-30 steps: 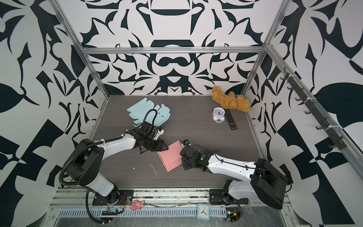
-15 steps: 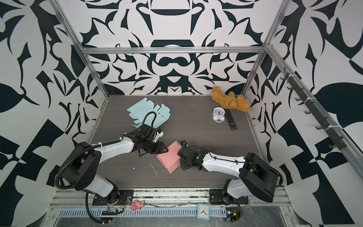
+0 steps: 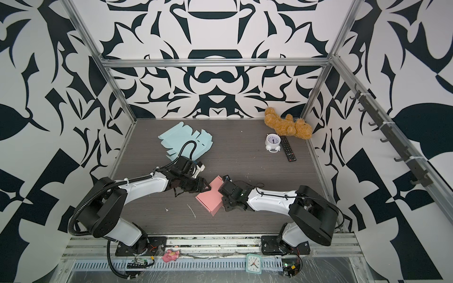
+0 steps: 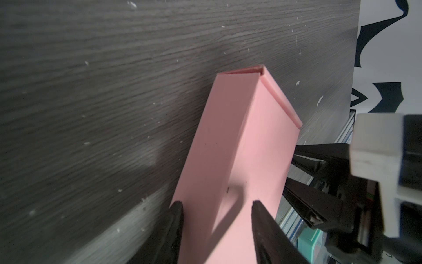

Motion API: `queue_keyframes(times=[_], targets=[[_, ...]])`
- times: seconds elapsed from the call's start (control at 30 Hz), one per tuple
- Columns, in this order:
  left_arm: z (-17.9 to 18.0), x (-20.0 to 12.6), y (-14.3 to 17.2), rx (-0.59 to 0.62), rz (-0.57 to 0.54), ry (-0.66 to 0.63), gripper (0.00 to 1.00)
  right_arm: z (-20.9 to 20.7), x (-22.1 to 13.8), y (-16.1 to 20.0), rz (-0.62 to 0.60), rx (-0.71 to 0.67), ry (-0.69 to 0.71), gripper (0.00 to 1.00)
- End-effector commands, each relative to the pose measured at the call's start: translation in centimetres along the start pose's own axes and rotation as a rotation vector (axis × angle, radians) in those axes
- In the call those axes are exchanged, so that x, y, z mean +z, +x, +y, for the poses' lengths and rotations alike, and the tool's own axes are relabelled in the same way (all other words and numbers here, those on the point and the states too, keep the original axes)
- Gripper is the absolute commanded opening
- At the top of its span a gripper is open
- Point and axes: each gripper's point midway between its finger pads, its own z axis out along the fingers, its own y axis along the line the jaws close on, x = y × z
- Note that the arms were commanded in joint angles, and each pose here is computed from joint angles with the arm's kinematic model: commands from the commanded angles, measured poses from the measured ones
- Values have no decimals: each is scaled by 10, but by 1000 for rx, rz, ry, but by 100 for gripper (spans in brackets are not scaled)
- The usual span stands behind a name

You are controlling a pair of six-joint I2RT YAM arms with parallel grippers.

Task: Assemble paper box
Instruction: Fold and tuck the lid into the gap.

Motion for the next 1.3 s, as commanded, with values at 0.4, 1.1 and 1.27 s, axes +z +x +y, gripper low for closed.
queue_keyframes(times=[0.4,1.1,1.27], targets=[[-14,8,21,-18,61,102,51,44,-18,-59,-167,9,-163,39],[13,-19,18,-98,-8,90,65,4,-13,2,-74,71,-84,39],[12,-26,22,-90,-13,82,68,5,-20,13,-68,69,-91,37]])
